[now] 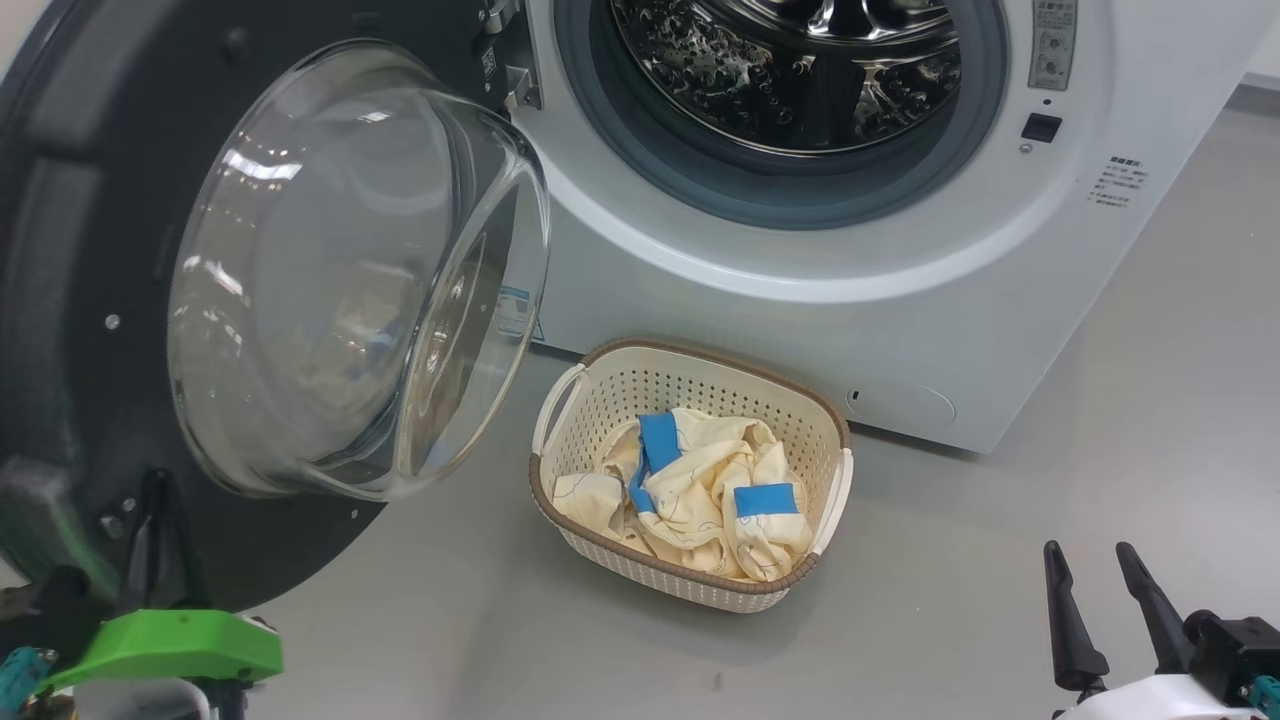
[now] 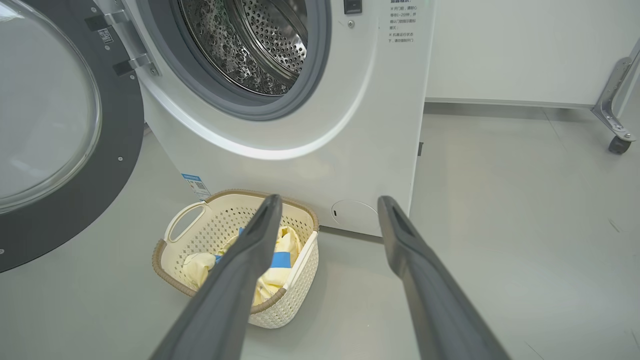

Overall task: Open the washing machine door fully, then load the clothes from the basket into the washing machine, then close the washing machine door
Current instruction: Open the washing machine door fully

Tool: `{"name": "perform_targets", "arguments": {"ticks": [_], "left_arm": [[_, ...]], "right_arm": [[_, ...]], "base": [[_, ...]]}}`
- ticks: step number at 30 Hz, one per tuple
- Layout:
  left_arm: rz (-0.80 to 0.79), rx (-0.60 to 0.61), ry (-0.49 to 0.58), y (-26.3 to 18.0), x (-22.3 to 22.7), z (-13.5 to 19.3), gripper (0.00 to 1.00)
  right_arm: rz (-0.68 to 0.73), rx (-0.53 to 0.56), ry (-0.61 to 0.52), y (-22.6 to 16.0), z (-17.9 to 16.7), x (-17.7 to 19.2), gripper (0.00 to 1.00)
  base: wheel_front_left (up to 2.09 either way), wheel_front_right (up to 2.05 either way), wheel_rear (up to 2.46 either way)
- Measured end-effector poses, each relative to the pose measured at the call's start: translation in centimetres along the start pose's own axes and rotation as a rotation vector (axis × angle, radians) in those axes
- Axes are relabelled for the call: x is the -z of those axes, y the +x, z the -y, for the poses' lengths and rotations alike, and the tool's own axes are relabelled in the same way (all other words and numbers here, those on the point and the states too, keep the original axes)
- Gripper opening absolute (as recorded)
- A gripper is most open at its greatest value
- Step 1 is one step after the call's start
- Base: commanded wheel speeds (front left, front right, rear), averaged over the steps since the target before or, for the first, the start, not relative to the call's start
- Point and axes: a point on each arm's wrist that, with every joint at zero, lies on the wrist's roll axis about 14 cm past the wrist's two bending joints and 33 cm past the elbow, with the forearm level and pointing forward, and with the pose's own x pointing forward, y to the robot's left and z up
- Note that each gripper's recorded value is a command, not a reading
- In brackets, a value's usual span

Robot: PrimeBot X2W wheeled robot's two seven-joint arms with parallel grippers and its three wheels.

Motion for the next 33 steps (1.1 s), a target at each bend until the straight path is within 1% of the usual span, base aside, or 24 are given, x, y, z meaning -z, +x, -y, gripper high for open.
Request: {"name": "perform_targets", "arguments": {"ticks": [8,14,20,33], "left_arm": [[-0.024,-0.057,0.014,1.6,0.9,-1.9,0.0],[-0.056,-0.105,0.05,2.7,1.7,-4.1,0.0],[-0.06,-0.108,0.059,3.7,2.0,-4.1,0.0],[-0.081,-0.152,0.087,3.8,2.9,-6.2,0.0]], "right_arm": [[0.012,0.03,0.004,-0.3,0.9,-0.3,1.0],[0.015,0.037,0.007,-0.5,1.0,-0.4,1.0],[0.021,0.063,0.008,-0.9,1.7,-0.5,1.0],[0.044,0.065,0.002,-1.6,1.5,-1.3,1.0]], "base": [[0.0,0.0,0.0],[0.0,0.0,0.0],[0.0,0.0,0.0],[0.0,0.0,0.0]]}}
